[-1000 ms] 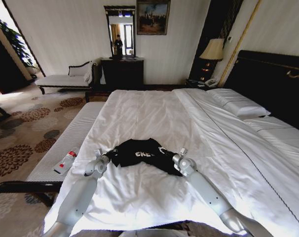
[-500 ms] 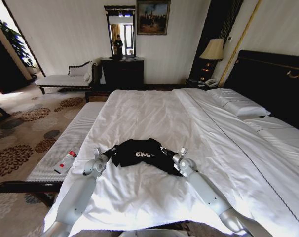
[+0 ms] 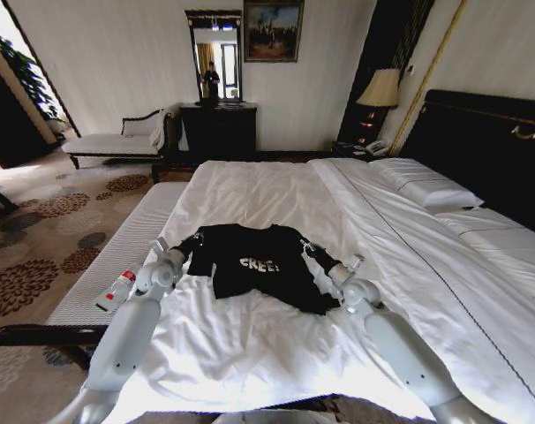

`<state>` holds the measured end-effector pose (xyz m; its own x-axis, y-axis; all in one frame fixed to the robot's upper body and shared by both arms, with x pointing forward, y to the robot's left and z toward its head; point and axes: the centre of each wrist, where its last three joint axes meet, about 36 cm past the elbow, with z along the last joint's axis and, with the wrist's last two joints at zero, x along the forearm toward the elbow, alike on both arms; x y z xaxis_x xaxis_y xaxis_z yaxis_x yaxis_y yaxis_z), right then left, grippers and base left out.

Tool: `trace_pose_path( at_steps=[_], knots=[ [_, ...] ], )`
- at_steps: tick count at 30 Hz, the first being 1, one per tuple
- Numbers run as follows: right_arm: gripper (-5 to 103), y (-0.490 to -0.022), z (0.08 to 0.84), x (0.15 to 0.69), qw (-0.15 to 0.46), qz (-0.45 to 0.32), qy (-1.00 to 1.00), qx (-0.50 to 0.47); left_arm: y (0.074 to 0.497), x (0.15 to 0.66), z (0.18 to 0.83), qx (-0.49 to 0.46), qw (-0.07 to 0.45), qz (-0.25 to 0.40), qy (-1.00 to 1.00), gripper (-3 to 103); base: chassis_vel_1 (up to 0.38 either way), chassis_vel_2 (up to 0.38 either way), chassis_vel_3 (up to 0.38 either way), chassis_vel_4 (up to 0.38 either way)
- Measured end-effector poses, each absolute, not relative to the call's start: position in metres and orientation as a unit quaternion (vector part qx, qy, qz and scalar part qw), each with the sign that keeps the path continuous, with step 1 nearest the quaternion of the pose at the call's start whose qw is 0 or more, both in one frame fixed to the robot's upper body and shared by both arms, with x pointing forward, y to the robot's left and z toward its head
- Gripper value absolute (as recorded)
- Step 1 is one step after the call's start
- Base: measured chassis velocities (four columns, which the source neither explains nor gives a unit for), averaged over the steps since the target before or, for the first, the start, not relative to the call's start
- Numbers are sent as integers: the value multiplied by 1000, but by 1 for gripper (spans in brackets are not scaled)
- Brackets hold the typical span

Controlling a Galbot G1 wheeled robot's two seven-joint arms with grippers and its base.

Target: Fold the clothes on the bed.

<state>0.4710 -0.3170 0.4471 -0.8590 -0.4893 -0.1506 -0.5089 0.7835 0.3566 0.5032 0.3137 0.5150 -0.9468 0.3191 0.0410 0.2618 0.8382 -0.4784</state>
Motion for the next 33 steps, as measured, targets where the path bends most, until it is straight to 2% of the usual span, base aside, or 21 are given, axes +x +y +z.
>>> trace_pose_path(
  at_steps=[2, 3, 5, 7, 8, 11, 12, 16, 19, 21, 25, 29, 33],
  knots=[
    [2, -325, 468, 461, 64, 180, 944, -269, 319, 490, 540, -162, 32, 244, -956, 1, 0, 0, 0, 0],
    [2, -325, 468, 461, 64, 180, 944, -269, 319, 490, 540, -162, 32, 244, -956, 1, 0, 0, 0, 0],
    [2, -334, 500, 449, 126, 152, 940, -278, 326, 470, 572, -172, -1, 244, -954, 1, 0, 0, 0, 0],
    [2, -338, 526, 439, 167, 135, 934, -286, 330, 456, 595, -179, -24, 241, -954, 1, 0, 0, 0, 0],
    [2, -338, 526, 439, 167, 135, 934, -286, 330, 456, 595, -179, -24, 241, -954, 1, 0, 0, 0, 0],
    [2, -338, 591, 415, 246, 117, 910, -311, 335, 419, 656, -211, -77, 223, -949, 1, 0, 0, 0, 0],
    [2, -338, 591, 415, 246, 117, 910, -311, 335, 419, 656, -211, -77, 223, -949, 1, 0, 0, 0, 0],
    [2, -338, 666, 359, 304, 94, 885, -340, 333, 354, 722, -262, -149, 181, -936, 1, 0, 0, 0, 0],
    [2, -336, 681, 341, 311, 85, 880, -349, 332, 336, 734, -273, -160, 176, -932, 1, 0, 0, 0, 0],
    [2, -329, 704, 305, 319, 56, 874, -362, 332, 302, 751, -281, -178, 166, -928, 1, 0, 0, 0, 0],
    [2, -336, 709, 284, 305, 40, 889, -339, 338, 275, 758, -272, -187, 168, -929, 1, 0, 0, 0, 0],
    [2, -356, 695, 267, 262, 55, 923, -275, 361, 258, 740, -216, -158, 203, -942, 1, 0, 0, 0, 0],
    [2, -364, 698, 261, 256, 40, 930, -261, 384, 234, 732, -159, -140, 234, -949, 1, 0, 0, 0, 0]
  ],
)
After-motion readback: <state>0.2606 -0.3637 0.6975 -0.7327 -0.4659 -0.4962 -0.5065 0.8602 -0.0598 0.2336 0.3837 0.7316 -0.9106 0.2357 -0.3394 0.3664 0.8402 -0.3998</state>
